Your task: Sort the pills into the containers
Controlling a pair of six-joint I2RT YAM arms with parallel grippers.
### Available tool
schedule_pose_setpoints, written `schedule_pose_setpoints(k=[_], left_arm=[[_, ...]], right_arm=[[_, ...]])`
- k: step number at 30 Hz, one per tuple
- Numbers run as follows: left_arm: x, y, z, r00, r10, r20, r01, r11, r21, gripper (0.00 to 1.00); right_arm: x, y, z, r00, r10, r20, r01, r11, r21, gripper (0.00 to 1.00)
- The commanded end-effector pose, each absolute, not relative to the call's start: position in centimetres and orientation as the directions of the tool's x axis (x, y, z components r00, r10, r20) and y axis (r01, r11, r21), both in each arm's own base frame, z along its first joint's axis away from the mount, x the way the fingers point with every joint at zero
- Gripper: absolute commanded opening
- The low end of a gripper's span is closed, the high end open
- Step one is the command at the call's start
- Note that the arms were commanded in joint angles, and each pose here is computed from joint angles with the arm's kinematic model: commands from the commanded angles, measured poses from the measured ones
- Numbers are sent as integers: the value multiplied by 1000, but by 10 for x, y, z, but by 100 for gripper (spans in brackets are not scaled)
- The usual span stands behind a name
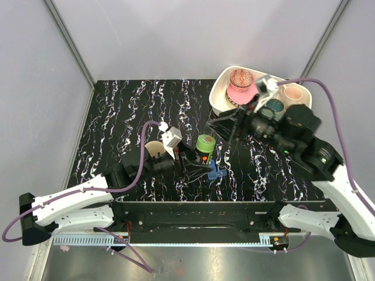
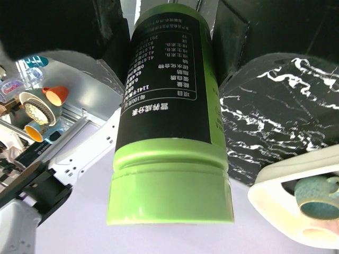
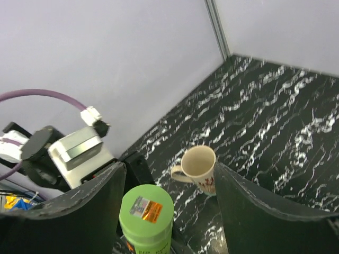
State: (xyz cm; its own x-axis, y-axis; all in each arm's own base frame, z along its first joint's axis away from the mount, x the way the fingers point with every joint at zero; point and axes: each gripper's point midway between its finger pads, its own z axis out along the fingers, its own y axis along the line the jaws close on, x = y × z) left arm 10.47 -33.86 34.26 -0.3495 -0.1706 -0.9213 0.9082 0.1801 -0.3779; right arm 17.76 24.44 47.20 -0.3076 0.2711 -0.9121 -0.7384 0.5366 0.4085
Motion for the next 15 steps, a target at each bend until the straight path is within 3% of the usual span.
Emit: schedule_pose_setpoints(k=[1, 15], left_arm=[[118, -329, 373, -291, -265, -919, 904, 240, -355, 0], [138, -333, 360, -297, -254, -920, 864, 338, -372, 0]], right_arm=[[190, 265, 459, -389, 255, -885, -709, 531, 464, 73], [175, 274, 430, -492, 213, -844, -701, 477, 529, 73]])
